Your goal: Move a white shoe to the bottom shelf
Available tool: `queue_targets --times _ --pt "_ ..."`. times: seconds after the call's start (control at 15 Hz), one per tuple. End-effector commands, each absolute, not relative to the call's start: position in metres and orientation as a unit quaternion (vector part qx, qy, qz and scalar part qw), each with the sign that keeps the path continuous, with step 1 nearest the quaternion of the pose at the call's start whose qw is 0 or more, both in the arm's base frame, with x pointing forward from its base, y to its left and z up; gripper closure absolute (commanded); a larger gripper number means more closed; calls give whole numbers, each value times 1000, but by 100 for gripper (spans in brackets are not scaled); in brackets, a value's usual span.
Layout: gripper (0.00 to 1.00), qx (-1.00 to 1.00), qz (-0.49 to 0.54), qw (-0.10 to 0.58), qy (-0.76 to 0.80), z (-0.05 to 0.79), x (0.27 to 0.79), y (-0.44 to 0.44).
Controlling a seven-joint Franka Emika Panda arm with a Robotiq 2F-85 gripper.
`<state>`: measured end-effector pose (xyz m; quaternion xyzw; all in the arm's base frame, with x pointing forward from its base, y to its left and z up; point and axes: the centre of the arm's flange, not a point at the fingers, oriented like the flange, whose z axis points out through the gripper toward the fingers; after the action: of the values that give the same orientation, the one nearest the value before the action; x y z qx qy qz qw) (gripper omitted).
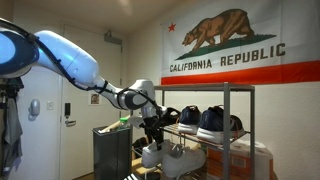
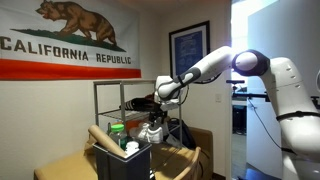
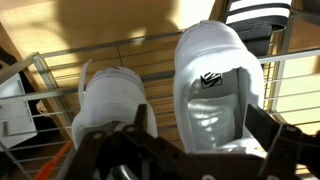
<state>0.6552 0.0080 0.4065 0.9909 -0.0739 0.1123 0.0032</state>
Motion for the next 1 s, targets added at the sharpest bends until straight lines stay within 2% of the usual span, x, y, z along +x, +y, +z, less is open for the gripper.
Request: queue_targets --times 0.0,0.93 --pt "0 989 111 10 -93 387 644 -5" --pt "0 990 96 13 -106 386 618 -3"
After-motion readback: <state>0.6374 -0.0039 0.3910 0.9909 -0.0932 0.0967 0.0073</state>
